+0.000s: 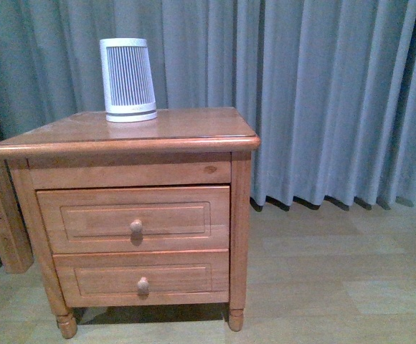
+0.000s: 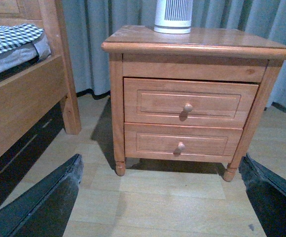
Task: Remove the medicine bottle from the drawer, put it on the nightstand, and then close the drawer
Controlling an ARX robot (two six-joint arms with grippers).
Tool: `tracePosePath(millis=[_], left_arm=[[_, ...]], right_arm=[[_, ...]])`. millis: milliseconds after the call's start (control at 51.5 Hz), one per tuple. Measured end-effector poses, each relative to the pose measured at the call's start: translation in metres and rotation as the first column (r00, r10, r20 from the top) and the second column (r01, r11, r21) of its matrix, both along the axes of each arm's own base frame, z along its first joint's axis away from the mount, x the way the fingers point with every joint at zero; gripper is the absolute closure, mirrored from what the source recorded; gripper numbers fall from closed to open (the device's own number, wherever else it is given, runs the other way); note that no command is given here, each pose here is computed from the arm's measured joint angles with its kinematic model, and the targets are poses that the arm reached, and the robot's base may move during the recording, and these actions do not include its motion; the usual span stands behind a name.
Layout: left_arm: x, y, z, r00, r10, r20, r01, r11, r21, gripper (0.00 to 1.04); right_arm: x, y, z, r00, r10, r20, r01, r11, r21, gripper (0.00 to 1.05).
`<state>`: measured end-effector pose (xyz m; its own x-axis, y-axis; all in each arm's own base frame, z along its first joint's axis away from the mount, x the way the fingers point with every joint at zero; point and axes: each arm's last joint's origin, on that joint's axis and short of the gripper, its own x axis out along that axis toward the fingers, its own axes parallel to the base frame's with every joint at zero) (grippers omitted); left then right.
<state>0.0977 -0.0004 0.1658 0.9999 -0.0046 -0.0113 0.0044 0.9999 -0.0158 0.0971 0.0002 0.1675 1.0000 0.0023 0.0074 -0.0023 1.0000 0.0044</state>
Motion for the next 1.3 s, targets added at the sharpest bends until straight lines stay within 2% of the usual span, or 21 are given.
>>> tracePosePath(millis=[58, 136, 194, 311, 389, 544, 719, 875, 1108, 1302], left_arm=[[0.001, -0.002, 0.002, 0.978, -0.017, -0.210, 0.006, 0.999, -0.053, 0.07], [0.012, -0.005, 0.013, 0.932, -0.044, -0.360, 0.016, 0.997, -0.080, 0.07], [0.030, -0.009, 0.035, 0.935, -0.065, -0.347, 0.040, 0.996, -0.077, 0.07], [0.099, -0.020, 0.094, 0.975, -0.093, -0.204, 0.091, 0.996, -0.022, 0.07], [0.152, -0.031, 0.102, 0.977, -0.117, -0.178, 0.120, 0.993, 0.008, 0.07], [0.214, -0.052, 0.077, 0.961, -0.146, -0.236, 0.154, 0.988, 0.015, 0.07], [0.266, -0.080, 0.014, 0.927, -0.196, -0.319, 0.200, 0.980, -0.021, 0.07], [0.300, -0.100, -0.034, 0.903, -0.187, -0.388, 0.188, 0.982, -0.036, 0.07], [0.360, -0.117, -0.053, 0.918, -0.134, -0.374, 0.139, 0.990, -0.014, 0.07], [0.383, -0.121, -0.071, 0.919, -0.097, -0.382, 0.098, 0.995, -0.016, 0.07]], right_arm=[[0.000, 0.000, 0.000, 1.000, -0.001, 0.000, 0.001, 1.000, 0.000, 0.07], [0.000, 0.000, 0.000, 1.000, 0.001, 0.000, -0.001, 1.000, 0.000, 0.07], [0.000, 0.000, 0.000, 1.000, 0.000, 0.000, 0.000, 1.000, 0.000, 0.07], [0.000, 0.000, 0.000, 1.000, 0.000, 0.000, 0.000, 1.000, 0.000, 0.07], [0.000, 0.000, 0.000, 1.000, 0.000, 0.000, 0.000, 1.000, 0.000, 0.07], [0.000, 0.000, 0.000, 1.000, 0.000, 0.000, 0.000, 1.000, 0.000, 0.07], [0.000, 0.000, 0.000, 1.000, 0.000, 0.000, 0.000, 1.000, 0.000, 0.07], [0.000, 0.000, 0.000, 1.000, 0.000, 0.000, 0.000, 1.000, 0.000, 0.07], [0.000, 0.000, 0.000, 1.000, 0.000, 0.000, 0.000, 1.000, 0.000, 0.07], [0.000, 0.000, 0.000, 1.000, 0.000, 0.000, 0.000, 1.000, 0.000, 0.07]])
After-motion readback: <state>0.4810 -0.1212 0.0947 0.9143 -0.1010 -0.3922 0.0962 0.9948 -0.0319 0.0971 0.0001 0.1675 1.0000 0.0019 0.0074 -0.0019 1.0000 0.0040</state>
